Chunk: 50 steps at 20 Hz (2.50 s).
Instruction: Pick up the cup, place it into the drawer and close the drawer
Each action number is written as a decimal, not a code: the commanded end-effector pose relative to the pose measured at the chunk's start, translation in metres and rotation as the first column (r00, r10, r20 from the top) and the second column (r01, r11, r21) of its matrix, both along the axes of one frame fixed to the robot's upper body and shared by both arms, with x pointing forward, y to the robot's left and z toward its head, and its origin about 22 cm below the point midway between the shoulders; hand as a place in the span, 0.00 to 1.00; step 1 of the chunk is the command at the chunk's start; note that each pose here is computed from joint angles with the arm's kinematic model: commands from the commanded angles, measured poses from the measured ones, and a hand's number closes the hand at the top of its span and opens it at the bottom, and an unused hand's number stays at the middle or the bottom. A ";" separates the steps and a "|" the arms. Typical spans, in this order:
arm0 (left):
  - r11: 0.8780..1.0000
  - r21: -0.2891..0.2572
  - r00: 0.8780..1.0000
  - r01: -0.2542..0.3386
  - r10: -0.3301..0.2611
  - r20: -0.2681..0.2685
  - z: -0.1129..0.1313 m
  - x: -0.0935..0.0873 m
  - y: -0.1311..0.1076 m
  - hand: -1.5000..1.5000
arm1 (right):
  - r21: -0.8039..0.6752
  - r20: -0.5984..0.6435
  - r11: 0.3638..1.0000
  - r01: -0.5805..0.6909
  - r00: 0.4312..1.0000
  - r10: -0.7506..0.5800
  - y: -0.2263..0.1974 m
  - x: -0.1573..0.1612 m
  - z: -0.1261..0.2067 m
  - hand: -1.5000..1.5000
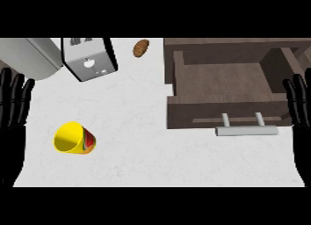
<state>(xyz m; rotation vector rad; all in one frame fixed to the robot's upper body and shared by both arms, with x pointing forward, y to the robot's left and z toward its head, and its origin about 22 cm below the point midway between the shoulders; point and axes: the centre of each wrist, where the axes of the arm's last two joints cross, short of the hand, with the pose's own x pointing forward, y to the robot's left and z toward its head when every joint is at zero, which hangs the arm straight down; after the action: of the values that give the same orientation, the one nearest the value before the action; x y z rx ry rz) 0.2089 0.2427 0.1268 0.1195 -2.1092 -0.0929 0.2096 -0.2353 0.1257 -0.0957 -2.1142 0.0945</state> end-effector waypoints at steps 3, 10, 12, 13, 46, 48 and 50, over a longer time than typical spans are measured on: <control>0.953 0.014 0.953 0.304 -0.304 0.003 0.005 -0.004 0.019 0.00 | 0.018 -0.005 1.000 -0.025 1.000 0.025 0.002 -0.010 -0.002 0.00; 0.854 -0.239 0.840 0.462 -0.508 -0.191 -0.033 0.008 0.081 0.00 | -0.035 -0.159 0.985 -0.167 0.974 0.159 -0.001 0.000 -0.005 0.00; 0.839 -0.252 0.828 0.482 -0.530 -0.182 -0.039 0.009 0.100 0.00 | -0.035 -0.155 0.985 -0.169 0.975 0.162 -0.011 0.020 -0.006 0.00; 0.831 -0.275 0.814 0.484 -0.543 -0.208 -0.028 0.033 0.093 0.00 | -0.053 -0.157 0.982 -0.179 0.973 0.169 0.009 0.020 -0.020 0.00; 0.941 -0.159 0.817 0.299 -0.339 -0.467 -0.230 0.049 0.148 0.00 | -0.048 -0.108 0.981 -0.189 0.977 0.183 -0.007 0.050 0.015 0.00; 0.943 -0.169 0.825 0.286 -0.333 -0.457 -0.232 0.044 0.157 0.00 | -0.032 -0.113 0.982 -0.184 0.977 0.179 -0.028 0.063 0.011 0.00; 0.949 -0.164 0.830 0.268 -0.314 -0.462 -0.226 0.057 0.157 0.00 | -0.041 -0.120 0.982 -0.184 0.977 0.178 -0.015 0.062 0.034 0.00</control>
<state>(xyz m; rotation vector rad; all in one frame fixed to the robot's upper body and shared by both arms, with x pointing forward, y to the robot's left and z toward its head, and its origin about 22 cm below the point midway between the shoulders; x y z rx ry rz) 0.2641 0.3944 -0.0976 -0.1675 -1.5357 -0.2157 0.2693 -0.2489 0.1452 0.0736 -2.0044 0.2594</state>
